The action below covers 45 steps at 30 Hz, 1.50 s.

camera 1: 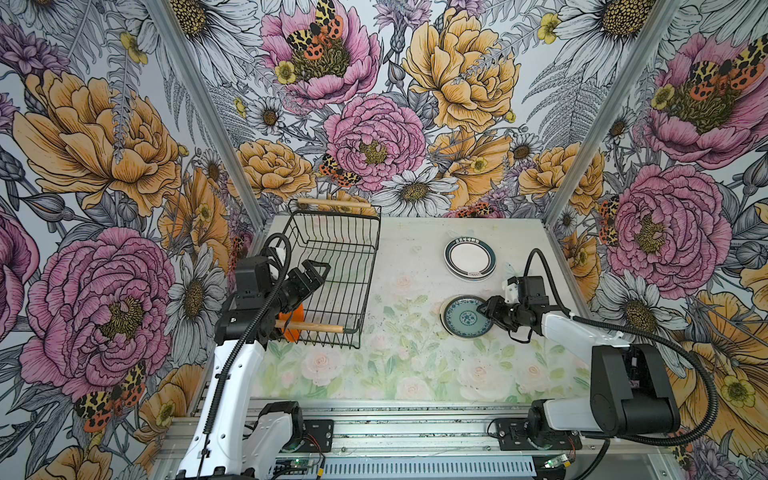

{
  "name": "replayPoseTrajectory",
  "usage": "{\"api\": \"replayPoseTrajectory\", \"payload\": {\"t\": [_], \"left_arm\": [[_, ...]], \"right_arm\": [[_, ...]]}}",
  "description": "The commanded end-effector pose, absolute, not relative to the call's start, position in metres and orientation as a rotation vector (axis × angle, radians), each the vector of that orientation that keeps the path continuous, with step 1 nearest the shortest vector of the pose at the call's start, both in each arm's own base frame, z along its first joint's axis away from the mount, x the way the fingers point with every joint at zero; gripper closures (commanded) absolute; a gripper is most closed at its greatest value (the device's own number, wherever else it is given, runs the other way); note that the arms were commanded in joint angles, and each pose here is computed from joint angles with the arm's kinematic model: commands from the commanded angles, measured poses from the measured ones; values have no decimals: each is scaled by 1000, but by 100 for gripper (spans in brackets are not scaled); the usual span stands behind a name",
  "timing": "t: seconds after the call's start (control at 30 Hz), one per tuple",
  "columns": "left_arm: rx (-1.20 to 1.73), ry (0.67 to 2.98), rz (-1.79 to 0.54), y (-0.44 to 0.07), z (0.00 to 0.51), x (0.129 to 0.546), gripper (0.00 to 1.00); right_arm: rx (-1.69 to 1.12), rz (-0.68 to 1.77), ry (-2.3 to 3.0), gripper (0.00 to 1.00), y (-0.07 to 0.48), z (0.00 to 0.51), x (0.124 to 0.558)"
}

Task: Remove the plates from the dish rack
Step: 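Settle the blue-patterned plate flat on the cream stack with the right gripper, then open the right gripper and rise while the left gripper reaches into the rack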

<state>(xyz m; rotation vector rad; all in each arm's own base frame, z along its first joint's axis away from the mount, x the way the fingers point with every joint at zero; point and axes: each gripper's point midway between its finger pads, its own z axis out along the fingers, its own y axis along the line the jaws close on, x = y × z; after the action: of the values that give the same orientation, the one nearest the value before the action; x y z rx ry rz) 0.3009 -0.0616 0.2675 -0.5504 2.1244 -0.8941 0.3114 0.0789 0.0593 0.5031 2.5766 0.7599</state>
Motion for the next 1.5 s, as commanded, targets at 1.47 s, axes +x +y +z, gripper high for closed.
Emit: {"api": "replayPoseTrajectory", "payload": {"t": [1.47], "left_arm": [[-651, 2469, -161, 19, 220, 278, 1]], "right_arm": [[369, 142, 2742, 32, 80, 65, 314]]}}
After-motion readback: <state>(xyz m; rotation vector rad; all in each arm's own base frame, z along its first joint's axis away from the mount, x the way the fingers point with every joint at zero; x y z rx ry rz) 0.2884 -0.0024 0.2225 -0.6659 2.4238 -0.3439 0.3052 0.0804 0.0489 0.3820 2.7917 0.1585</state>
